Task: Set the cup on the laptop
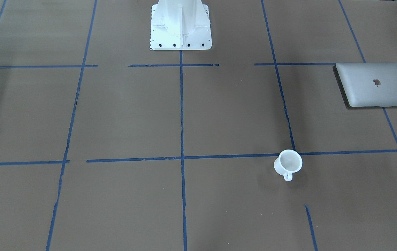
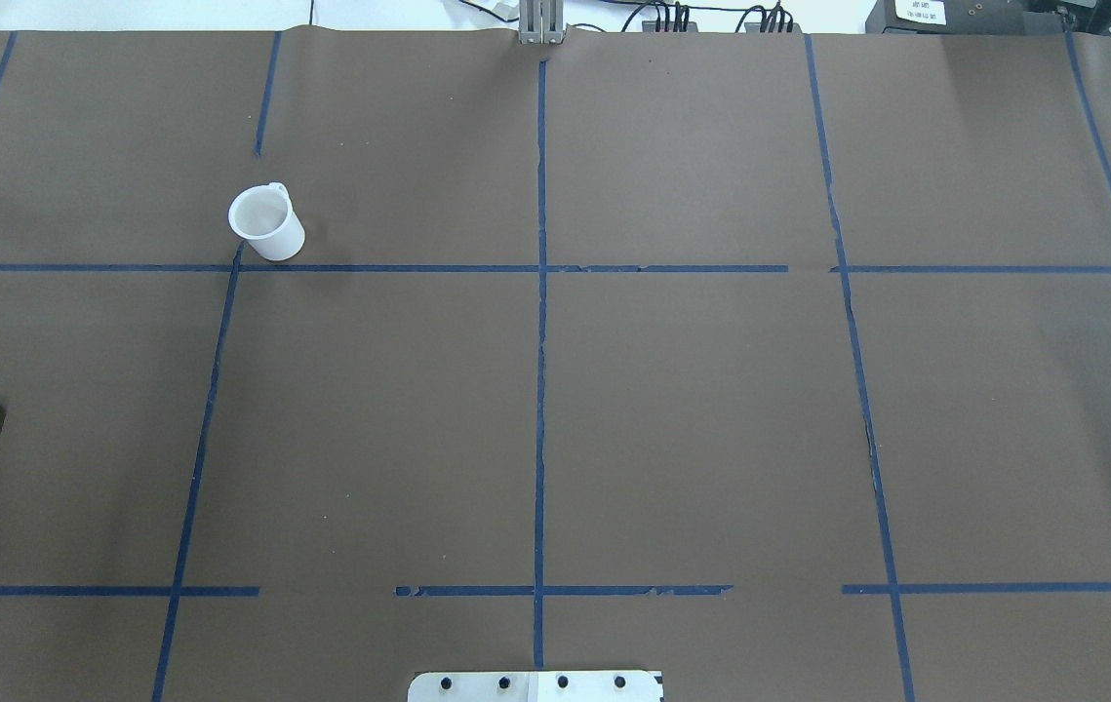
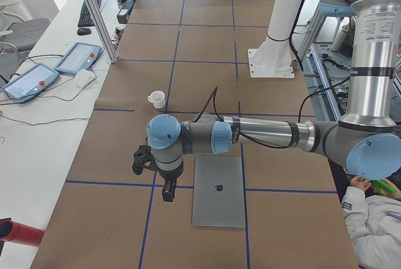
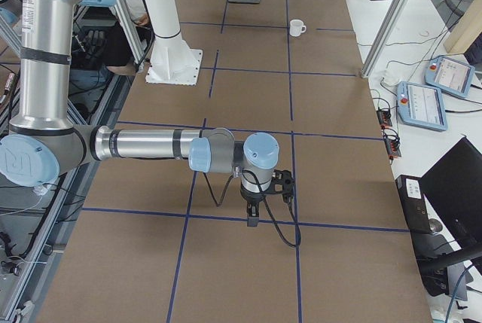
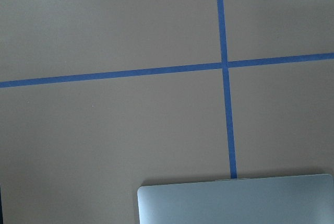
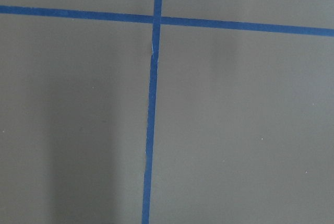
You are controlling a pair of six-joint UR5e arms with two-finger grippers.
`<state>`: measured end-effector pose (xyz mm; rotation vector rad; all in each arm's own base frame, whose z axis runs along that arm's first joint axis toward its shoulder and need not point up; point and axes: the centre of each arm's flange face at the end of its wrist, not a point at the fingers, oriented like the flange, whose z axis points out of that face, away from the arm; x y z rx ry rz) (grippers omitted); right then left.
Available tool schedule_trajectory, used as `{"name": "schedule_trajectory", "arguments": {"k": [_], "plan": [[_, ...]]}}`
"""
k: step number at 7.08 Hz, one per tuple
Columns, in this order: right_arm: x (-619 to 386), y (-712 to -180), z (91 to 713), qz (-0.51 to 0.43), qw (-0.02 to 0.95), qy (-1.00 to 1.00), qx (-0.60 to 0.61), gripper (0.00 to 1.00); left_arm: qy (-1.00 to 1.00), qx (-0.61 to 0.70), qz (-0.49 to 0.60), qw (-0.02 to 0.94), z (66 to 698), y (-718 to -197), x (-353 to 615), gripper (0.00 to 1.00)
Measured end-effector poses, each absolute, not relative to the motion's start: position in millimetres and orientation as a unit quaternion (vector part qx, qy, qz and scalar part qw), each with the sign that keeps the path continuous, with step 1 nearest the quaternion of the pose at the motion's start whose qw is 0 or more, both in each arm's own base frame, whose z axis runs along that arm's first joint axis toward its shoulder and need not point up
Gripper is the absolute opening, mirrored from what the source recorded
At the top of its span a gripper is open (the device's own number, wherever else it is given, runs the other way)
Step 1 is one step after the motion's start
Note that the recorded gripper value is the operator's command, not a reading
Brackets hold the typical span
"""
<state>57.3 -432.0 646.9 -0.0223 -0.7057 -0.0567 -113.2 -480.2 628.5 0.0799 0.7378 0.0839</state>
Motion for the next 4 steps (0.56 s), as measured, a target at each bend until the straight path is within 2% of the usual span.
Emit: {"name": "schedule_trajectory", "arguments": {"k": [4], "plan": [[57,-432,647,-0.028,0.938,-0.346,-0.010,1.00,0.386,0.043,0.045,0.920,639,-470,-103,1.00]]}}
